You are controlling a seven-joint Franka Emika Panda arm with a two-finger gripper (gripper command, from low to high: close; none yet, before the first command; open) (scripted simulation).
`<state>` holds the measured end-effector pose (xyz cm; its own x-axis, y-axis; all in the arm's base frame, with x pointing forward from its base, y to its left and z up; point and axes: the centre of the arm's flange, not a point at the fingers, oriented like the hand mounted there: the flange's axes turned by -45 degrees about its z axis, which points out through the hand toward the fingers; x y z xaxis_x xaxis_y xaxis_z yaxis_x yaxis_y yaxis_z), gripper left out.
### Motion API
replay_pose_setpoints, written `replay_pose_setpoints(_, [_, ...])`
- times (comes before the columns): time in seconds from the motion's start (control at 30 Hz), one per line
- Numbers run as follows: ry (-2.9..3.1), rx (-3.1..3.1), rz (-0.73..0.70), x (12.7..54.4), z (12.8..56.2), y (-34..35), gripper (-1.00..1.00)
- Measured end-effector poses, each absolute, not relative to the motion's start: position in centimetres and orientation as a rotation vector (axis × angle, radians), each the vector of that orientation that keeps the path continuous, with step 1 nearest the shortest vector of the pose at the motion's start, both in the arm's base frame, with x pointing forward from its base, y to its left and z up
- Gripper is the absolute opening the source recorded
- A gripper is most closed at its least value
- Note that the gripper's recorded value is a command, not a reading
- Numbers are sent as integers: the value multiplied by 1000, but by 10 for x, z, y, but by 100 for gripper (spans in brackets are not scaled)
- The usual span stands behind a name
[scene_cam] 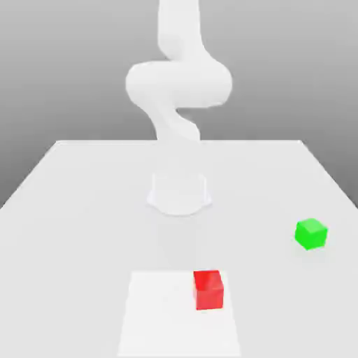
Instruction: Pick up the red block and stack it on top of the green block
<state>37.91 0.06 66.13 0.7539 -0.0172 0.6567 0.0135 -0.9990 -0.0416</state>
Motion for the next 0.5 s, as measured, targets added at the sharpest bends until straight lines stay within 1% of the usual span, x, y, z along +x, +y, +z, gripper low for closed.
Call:
replay_pose_setpoints(0.1, [-20,-2922,-901,415,587,7,0])
replay_pose_setpoints(0.23, [-50,-2957,-668,440,488,23,0])
replay_pose_setpoints(0.37, [-81,-3004,-440,442,387,40,0])
replay_pose_setpoints(0.5, [-113,-3062,-225,421,296,52,0])
